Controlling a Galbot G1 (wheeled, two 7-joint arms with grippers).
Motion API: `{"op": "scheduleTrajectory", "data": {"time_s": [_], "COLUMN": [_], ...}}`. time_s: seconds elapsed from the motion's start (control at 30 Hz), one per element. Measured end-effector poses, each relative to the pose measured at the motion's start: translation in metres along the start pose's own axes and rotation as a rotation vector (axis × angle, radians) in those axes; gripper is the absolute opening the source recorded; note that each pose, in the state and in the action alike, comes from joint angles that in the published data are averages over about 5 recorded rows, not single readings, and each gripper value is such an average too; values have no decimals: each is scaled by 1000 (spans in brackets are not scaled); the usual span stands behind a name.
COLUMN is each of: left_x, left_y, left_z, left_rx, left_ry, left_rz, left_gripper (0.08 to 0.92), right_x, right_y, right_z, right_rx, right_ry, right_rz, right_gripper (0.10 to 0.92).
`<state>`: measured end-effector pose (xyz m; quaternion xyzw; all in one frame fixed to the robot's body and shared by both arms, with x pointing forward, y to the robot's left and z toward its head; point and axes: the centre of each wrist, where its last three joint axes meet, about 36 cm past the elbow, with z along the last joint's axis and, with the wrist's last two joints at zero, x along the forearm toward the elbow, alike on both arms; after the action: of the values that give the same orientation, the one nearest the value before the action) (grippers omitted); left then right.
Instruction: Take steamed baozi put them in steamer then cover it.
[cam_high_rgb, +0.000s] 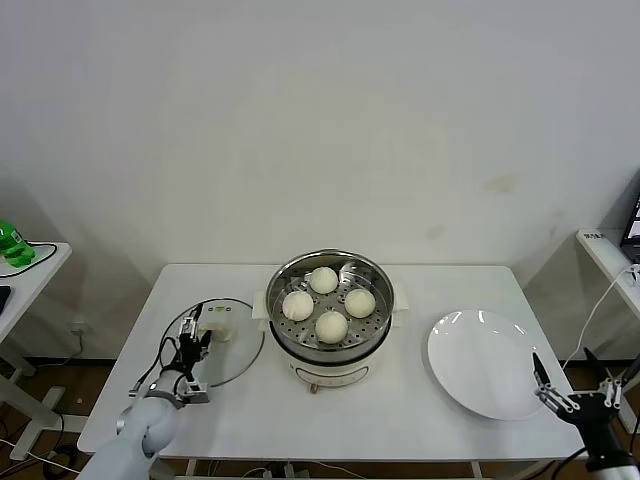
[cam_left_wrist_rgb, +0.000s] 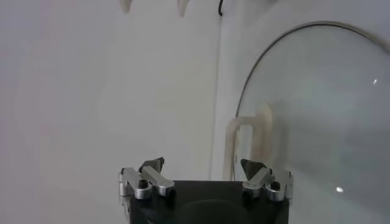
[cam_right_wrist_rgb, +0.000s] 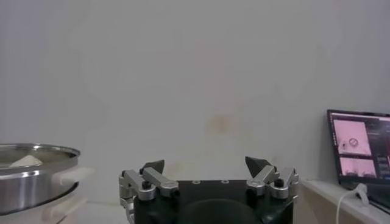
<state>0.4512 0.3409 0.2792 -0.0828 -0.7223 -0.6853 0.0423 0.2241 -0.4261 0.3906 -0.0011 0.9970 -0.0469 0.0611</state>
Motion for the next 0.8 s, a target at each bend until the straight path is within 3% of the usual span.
{"op": "scheduleTrajectory", "data": {"time_s": [0.3,0.8], "left_x": [-14,-17], "left_y": [-1,-16], "left_z": [3,4], "left_rx": [-12,-32], "left_ry": [10,16], "left_rz": [-13,-21], "left_gripper": [793,369], "right_x": [1,-2], "right_y": [1,1], "right_z": [-1,-4], "right_rx": [-4,-9], "right_ry": [-5,-21], "right_rz": [4,10], "right_gripper": [823,823]}}
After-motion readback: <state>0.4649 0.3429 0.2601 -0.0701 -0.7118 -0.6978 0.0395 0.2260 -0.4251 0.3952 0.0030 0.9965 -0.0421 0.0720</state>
